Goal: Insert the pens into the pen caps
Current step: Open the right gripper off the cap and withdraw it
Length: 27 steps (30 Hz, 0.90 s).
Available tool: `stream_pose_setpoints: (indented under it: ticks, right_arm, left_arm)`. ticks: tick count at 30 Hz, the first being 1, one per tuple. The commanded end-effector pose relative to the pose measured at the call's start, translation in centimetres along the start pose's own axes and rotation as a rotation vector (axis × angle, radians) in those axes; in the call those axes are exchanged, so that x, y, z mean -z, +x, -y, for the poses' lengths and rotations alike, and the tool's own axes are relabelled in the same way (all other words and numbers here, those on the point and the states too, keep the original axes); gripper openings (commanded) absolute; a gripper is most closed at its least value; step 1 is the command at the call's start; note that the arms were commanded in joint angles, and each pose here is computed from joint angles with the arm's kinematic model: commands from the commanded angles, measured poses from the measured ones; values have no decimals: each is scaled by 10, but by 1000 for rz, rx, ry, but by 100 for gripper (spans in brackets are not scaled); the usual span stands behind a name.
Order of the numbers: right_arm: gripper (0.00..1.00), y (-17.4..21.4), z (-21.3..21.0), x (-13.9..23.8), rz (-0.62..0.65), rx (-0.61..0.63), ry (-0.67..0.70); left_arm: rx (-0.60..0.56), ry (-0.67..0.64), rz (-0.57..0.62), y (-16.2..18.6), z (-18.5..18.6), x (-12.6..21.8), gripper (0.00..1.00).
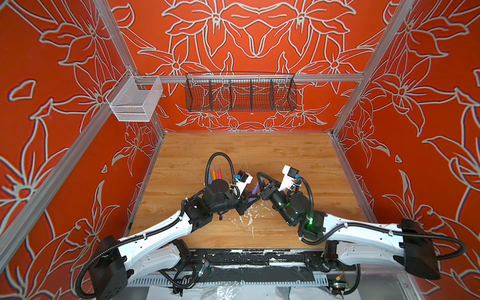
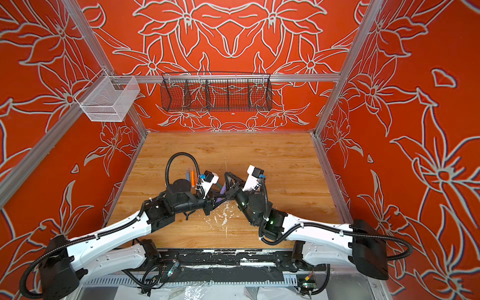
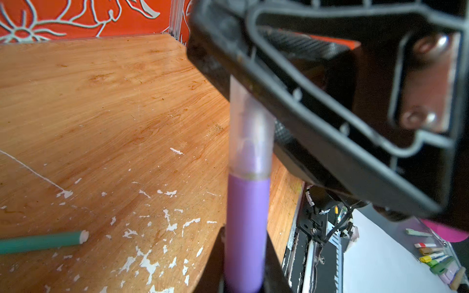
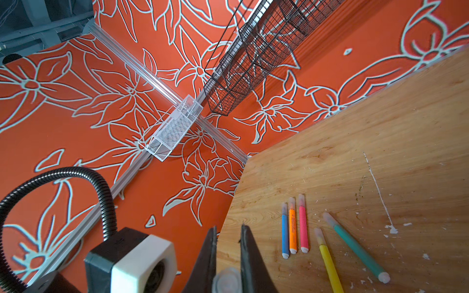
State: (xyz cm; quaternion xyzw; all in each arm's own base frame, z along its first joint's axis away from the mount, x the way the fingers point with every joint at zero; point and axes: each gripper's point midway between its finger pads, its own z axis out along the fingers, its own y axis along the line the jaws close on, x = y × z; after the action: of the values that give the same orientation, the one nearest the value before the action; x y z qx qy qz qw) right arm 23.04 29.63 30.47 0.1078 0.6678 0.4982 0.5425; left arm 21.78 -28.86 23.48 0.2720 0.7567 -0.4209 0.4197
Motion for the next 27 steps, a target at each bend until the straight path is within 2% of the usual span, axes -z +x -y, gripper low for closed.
stream_pose_setpoints:
  ticks: [1,4,11,17,23,27]
  right_arm:
    - [0,121,-48,50,-525,7,-303]
    - [0,126,-57,55,-535,9,-373]
    - [0,142,-62,61,-566,43,-400]
    - [0,156,-34,60,-537,-2,-253]
    - [0,138,-9,44,-525,54,-109]
    - [47,89,25,26,-502,98,40]
  left_arm:
    - [118,-135,502,-145,-33,42,0]
    - [108,-102,514,-153,-29,48,0]
    - [59,-185,540,-164,-35,60,0]
    - [42,-393,626,-170,-64,84,0]
    - [53,-362,544,-144,-63,76,0]
    - [156,-348,417,-84,-79,57,0]
